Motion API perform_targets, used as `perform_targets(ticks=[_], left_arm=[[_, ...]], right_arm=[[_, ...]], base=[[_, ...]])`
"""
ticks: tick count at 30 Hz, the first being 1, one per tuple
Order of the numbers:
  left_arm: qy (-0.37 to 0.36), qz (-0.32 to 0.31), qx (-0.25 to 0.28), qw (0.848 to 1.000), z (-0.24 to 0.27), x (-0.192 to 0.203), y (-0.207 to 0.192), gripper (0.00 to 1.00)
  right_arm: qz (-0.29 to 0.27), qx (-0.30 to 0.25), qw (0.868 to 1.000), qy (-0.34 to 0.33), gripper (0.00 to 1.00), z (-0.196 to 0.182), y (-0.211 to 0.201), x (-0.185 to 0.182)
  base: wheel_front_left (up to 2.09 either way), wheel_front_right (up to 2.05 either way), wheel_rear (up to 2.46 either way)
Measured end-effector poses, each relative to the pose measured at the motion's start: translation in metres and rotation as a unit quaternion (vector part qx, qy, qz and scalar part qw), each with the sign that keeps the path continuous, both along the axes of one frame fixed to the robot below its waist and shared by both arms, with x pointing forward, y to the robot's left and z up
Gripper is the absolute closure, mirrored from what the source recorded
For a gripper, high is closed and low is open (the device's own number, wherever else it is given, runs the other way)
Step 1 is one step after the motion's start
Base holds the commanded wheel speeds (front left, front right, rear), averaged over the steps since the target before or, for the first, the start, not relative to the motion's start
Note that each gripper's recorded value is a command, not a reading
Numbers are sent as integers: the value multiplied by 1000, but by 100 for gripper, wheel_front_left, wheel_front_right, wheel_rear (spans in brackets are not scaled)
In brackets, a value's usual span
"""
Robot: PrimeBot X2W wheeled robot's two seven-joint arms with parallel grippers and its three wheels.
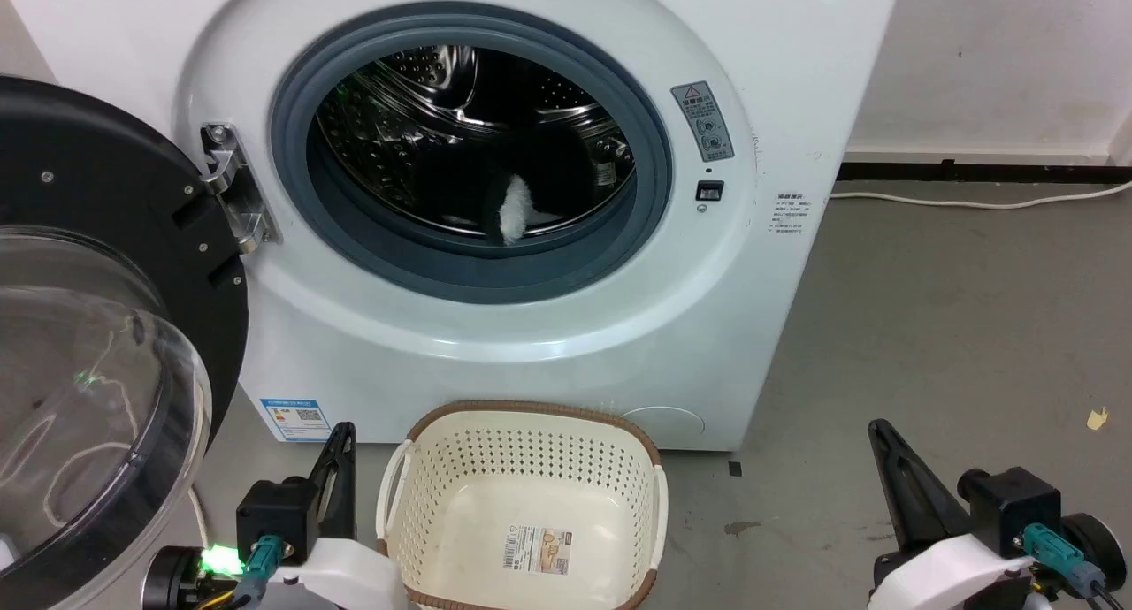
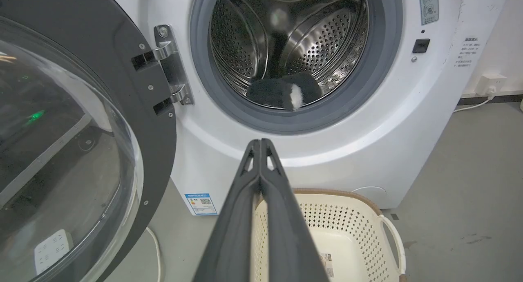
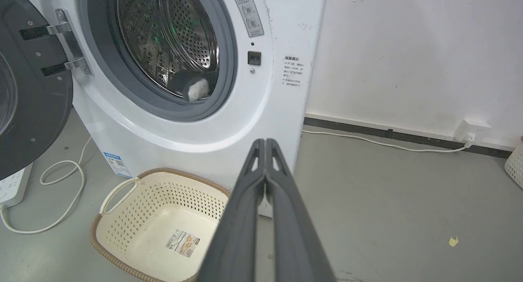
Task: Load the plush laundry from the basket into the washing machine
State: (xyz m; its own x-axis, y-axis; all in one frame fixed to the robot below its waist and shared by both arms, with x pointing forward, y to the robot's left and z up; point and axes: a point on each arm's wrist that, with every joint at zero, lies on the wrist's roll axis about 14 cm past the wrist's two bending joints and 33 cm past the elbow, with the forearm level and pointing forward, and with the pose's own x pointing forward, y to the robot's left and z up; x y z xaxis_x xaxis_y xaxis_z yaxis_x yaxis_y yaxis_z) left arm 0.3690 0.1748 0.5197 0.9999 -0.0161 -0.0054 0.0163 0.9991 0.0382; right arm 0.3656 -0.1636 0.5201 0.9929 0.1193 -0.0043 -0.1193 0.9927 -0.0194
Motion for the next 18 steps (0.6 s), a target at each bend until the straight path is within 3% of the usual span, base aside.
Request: perform_targets(ticks=[18], left_arm=[[8,6,3,1000,1,0,3,100]], right_arm=[[5,-11,1000,7,100,2,4,3]], base=[[0,0,0]])
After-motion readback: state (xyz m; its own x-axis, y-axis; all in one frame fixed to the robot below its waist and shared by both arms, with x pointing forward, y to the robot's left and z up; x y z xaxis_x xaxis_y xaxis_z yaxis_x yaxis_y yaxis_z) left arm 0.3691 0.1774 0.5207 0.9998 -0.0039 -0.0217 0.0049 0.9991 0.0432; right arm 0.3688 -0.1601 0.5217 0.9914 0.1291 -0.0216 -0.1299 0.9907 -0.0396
